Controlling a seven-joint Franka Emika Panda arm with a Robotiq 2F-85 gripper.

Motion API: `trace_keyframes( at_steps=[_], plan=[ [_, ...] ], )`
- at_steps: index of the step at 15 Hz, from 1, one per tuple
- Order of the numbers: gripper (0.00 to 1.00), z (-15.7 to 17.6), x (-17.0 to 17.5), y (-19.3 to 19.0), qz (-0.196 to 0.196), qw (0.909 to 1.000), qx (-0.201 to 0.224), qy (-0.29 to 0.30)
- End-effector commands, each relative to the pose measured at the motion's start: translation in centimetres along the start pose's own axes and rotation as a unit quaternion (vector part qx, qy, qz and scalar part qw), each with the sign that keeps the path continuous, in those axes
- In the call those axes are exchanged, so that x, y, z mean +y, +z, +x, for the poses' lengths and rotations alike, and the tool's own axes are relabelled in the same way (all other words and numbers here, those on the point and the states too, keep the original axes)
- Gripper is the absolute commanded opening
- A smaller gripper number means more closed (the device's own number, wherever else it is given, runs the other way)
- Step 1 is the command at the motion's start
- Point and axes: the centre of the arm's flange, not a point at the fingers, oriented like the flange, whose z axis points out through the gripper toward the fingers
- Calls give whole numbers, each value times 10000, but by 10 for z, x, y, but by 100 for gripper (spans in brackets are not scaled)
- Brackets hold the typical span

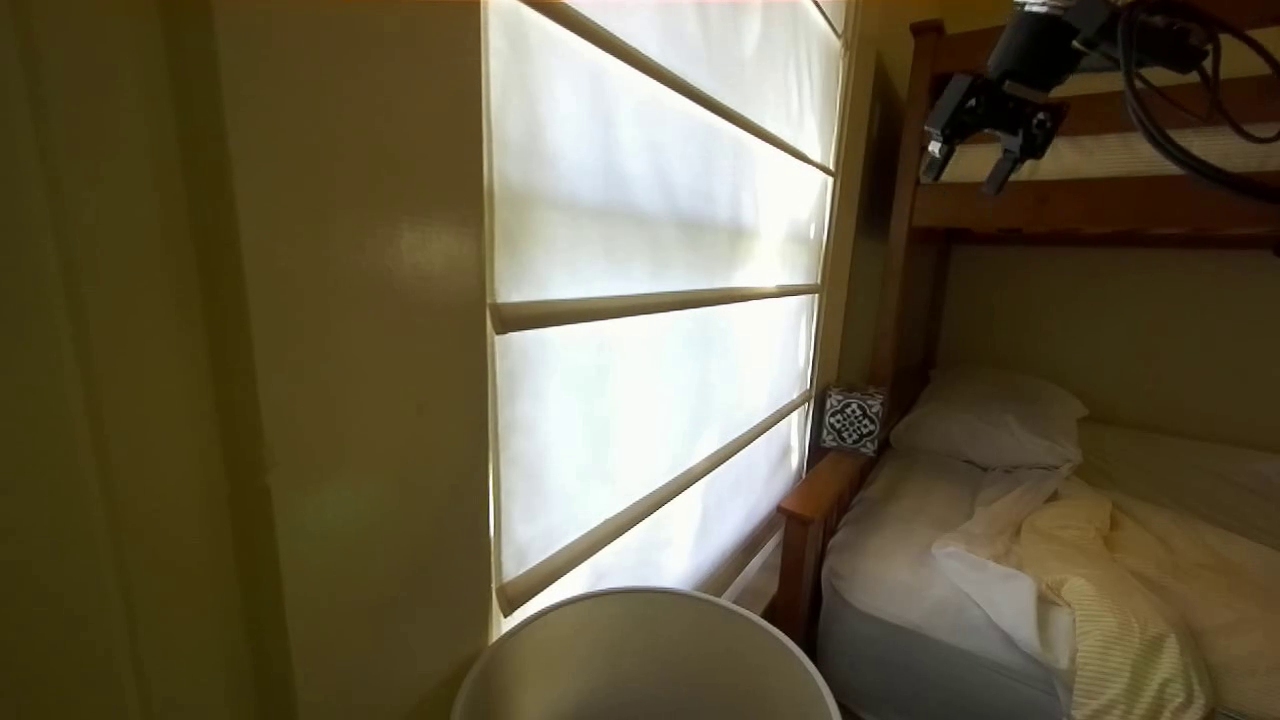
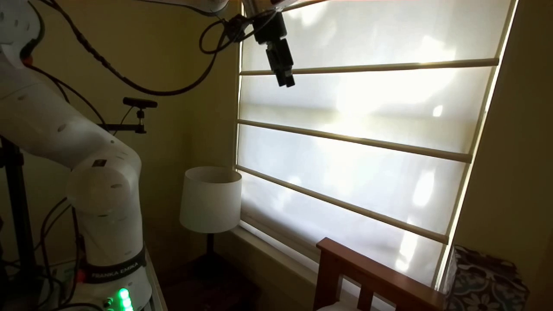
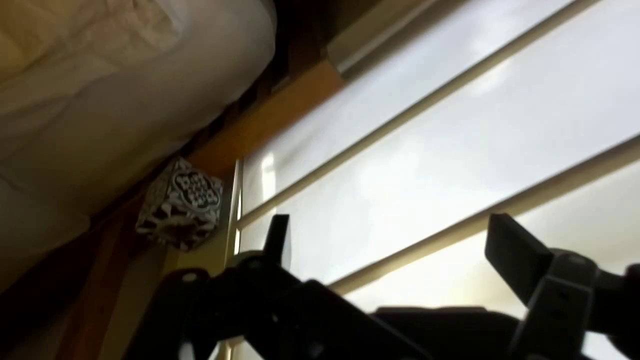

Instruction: Pull the string to open the blinds

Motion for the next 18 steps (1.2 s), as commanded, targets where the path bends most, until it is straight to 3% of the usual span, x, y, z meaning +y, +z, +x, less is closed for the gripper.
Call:
trace_keyframes(
  at_steps=[1,5,10,11,13,17,18],
  plan=[
    [100,62,26,-35,-37,9942,1062,156],
    [100,121,55,-78,-297,9722,2301,324],
    [100,182,72,-104,-1022,9323,3437,477],
    [100,147,73,-94,-652,9466,3135,378],
    [100,164,77,-94,-825,9395,3302,394],
    [100,172,76,-93,-856,9378,3342,386],
    [100,178,76,-92,-830,9273,3605,565]
  ],
)
